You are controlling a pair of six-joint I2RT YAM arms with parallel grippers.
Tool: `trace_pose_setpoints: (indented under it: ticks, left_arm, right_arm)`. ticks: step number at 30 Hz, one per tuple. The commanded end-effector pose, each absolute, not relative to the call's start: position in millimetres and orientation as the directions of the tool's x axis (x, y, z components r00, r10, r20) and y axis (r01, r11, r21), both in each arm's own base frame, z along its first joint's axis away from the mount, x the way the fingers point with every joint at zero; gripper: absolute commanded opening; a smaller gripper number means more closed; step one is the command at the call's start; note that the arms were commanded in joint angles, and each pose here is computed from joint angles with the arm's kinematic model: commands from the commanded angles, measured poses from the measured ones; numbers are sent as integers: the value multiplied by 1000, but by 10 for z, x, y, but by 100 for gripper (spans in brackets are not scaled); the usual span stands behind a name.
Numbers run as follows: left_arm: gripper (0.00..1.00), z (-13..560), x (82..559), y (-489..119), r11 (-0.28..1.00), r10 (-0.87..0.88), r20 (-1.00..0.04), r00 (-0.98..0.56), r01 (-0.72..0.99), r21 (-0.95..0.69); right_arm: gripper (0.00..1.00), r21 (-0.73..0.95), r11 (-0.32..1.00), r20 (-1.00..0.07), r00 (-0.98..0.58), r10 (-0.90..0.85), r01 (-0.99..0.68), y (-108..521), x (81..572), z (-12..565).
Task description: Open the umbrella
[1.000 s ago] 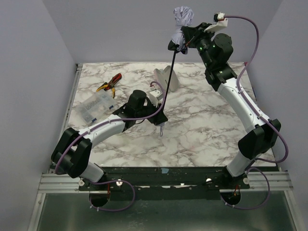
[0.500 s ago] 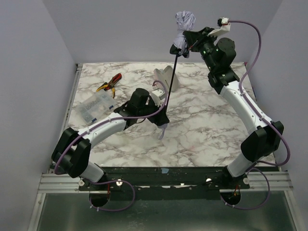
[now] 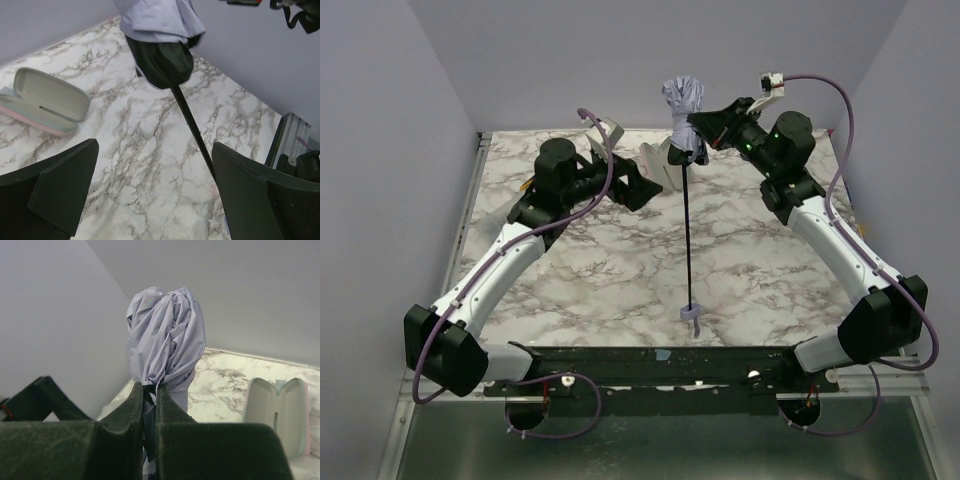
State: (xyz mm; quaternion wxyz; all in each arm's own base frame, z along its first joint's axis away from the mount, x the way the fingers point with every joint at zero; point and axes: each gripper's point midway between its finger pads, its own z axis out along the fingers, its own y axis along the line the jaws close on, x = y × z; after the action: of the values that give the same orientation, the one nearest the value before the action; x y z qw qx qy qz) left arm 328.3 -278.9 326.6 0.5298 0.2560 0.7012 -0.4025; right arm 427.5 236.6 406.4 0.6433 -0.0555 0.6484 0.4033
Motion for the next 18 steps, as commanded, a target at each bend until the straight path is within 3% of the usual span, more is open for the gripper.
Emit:
trace_pose_setpoints:
  ticks: [1, 7, 18]
  left_arm:
    - [99, 3679, 3225, -2665, 462, -133, -940, -314, 819, -339]
    - [99, 3961, 3123, -2824, 280, -210, -850, -483, 803, -526]
    - [99, 3980, 3399, -3104, 374, -265, -809, -525, 717, -588]
  right_arm:
    - [1, 388, 546, -879, -120, 461, -742, 2467, 3812, 4561]
    - [1, 437, 520, -856, -163, 491, -734, 2465, 3760, 4474]
    - [1, 482, 504, -835, -202, 512, -716, 2507, 3783, 4443]
